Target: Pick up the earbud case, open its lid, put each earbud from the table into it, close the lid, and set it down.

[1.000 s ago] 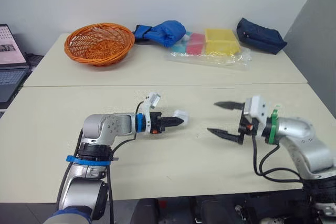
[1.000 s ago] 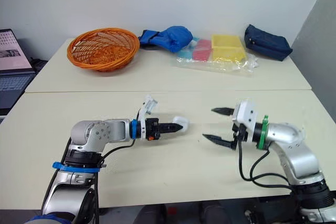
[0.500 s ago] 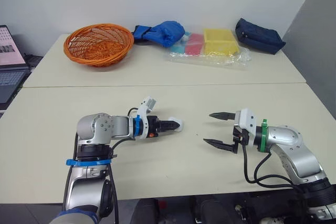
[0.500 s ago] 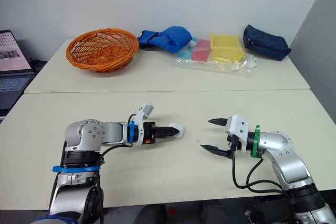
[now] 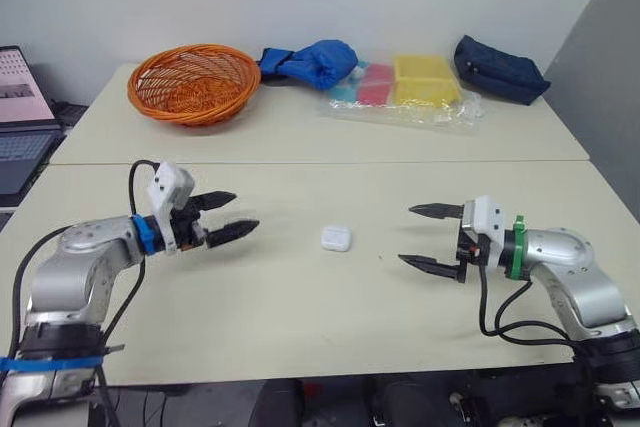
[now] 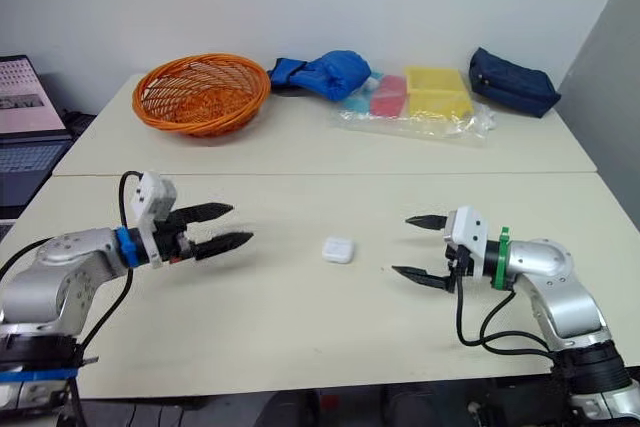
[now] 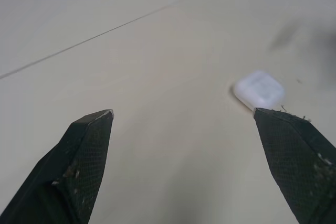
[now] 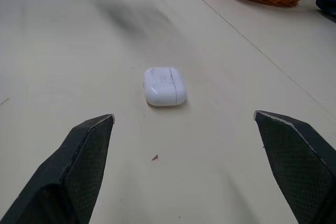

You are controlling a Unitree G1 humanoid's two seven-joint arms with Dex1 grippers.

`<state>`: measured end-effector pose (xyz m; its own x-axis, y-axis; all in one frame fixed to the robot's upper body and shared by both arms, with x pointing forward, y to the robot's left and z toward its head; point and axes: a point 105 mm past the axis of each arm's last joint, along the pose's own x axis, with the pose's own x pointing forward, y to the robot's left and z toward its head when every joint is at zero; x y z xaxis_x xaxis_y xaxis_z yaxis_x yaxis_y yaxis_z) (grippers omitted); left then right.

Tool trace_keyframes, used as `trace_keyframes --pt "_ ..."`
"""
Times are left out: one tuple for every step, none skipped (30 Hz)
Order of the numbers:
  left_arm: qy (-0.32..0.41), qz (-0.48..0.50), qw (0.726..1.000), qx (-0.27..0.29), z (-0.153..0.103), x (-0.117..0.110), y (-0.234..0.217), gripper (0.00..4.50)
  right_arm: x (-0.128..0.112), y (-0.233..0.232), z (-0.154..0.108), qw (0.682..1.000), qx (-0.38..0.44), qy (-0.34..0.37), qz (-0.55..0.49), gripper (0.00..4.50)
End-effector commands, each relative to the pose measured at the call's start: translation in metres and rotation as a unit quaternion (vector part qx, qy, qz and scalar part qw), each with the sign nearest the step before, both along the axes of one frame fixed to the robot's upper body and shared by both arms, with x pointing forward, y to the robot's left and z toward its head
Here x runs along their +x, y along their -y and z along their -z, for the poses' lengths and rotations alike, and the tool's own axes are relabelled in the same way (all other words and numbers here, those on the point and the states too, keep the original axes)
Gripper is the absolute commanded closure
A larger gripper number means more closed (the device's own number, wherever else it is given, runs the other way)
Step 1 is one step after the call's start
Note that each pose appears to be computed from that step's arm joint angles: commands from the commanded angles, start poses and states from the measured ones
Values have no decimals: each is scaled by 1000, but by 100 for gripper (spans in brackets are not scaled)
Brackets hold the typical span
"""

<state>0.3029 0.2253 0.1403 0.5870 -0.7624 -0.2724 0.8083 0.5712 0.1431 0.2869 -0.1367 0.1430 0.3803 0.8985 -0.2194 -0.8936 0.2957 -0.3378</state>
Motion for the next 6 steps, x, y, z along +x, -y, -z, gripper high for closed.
trace_keyframes --pt "73 28 994 70 3 -5 4 4 -4 5 -15 1000 4 22 -7 0" --pt "78 36 994 70 4 -7 4 4 -5 5 -14 1000 3 21 -8 0" --pt "81 45 993 71 5 -9 5 4 -5 6 -14 1000 2 20 -9 0" --pt "74 28 995 62 5 -6 3 4 -6 6 -12 1000 -3 19 -12 0" --pt "60 24 996 59 6 -5 2 4 -6 7 -10 1000 -6 17 -13 0" --pt "49 21 997 60 8 -4 1 4 -6 8 -9 1000 -7 15 -13 0"
